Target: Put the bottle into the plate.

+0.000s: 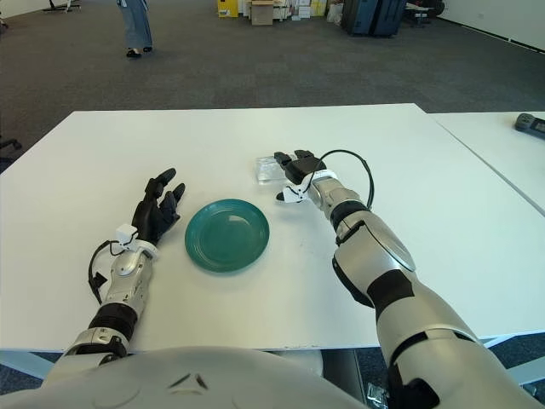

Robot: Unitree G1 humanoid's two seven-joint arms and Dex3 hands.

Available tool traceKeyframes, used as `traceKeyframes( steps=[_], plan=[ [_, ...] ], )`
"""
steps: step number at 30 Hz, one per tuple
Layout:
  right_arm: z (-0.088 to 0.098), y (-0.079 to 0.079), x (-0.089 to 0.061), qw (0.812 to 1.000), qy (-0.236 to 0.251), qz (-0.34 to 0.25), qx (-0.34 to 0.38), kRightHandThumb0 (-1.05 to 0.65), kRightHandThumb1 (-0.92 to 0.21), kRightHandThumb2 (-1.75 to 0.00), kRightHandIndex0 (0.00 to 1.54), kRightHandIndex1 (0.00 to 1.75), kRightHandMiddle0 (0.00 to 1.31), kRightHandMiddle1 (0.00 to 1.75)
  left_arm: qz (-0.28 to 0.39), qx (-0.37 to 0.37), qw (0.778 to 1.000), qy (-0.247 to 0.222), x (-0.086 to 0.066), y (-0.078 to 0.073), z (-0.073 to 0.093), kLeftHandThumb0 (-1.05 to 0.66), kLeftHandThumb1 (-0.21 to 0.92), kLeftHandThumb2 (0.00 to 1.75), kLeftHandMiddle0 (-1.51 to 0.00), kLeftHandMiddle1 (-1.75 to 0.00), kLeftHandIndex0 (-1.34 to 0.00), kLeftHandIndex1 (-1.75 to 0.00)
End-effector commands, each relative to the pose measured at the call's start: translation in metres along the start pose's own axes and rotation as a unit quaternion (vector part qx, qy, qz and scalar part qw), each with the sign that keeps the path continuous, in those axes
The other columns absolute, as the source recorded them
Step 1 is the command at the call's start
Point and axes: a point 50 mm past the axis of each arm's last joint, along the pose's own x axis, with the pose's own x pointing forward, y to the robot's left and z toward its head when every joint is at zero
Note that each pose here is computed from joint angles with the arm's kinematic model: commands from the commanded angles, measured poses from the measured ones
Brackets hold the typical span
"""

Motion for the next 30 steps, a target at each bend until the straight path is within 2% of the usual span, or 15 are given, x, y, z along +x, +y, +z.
traceKeyframes(
  steps=[1,13,21,30],
  plan=[
    [0.006,0.014,-0.002,0.999,-0.017,0.037,-0.012,-1.01,-0.92,-0.68,0.01,0.00,0.05,0.04,0.005,0.000,1.000,-0.001,-0.001,0.002,0.001,-0.81,0.92,0.84,-0.46,-0.02,0.00,-0.82],
    [0.000,0.026,-0.009,0.994,-0.032,0.100,-0.035,-0.97,-0.92,-0.72,0.04,0.01,0.03,0.06,0.004,0.002,1.000,0.000,-0.001,0.005,0.001,-0.81,0.92,0.87,-0.49,-0.03,-0.01,-0.85],
    [-0.015,0.027,-0.018,0.991,-0.045,0.120,-0.037,-0.97,-0.92,-0.75,0.05,0.01,0.00,0.07,0.006,0.003,1.000,0.001,-0.001,0.007,0.001,-0.80,0.92,0.88,-0.50,-0.03,-0.01,-0.85],
    [-0.024,0.022,-0.028,0.987,-0.082,0.129,-0.037,-0.97,-0.92,-0.76,0.08,0.02,0.00,0.08,0.006,0.000,1.000,0.006,0.000,0.010,0.001,-0.80,0.92,0.88,-0.50,-0.03,-0.02,-0.86]
  ],
)
